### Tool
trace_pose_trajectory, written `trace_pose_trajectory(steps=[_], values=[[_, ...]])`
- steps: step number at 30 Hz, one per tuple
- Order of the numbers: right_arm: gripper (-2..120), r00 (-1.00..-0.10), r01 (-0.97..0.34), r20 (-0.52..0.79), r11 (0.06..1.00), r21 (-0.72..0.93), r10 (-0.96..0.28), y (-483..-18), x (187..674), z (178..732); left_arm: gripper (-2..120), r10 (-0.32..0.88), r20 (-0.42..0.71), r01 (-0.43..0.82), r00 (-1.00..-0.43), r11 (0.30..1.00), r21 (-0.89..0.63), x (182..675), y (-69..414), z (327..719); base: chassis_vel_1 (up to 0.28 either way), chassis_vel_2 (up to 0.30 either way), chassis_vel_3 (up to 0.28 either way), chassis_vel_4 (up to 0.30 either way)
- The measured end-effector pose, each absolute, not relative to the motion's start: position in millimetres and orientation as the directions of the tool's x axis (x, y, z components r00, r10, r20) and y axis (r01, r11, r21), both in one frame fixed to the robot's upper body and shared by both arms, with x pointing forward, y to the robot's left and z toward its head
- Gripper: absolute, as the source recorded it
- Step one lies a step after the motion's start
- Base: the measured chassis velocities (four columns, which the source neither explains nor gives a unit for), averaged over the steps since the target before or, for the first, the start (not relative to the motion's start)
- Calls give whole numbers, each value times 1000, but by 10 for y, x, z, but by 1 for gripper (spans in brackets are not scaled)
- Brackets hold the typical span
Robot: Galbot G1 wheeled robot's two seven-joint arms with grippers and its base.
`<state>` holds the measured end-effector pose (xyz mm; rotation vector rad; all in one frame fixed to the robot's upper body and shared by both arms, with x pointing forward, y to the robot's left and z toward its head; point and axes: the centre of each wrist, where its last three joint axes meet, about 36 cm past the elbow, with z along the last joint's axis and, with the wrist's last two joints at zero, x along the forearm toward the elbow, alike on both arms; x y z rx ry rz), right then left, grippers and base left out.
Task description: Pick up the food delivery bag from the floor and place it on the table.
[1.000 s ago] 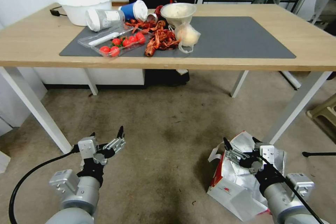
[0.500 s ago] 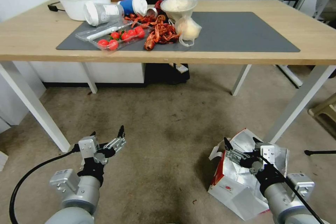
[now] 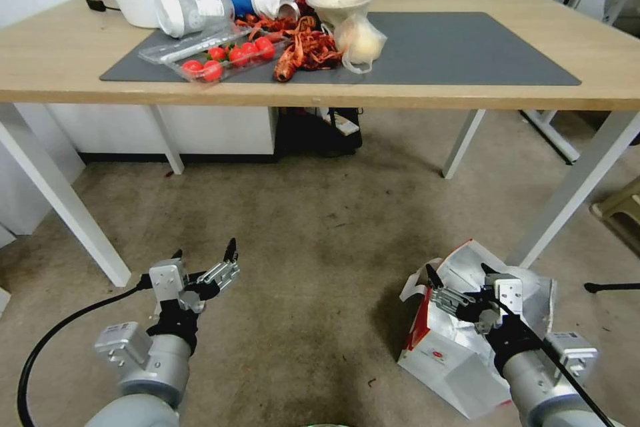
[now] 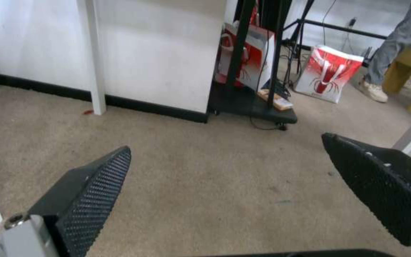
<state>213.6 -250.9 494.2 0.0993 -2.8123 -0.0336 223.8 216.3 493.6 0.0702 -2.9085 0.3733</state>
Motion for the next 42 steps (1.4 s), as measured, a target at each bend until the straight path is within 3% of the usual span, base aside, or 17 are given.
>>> trace_pose_trajectory(steps=[42], values=[[100, -947, -57, 317, 998, 24, -61, -2557, 2126, 4960, 100, -27, 174, -68, -984, 969, -237, 2238, 2189, 4868, 0, 0, 0, 0]])
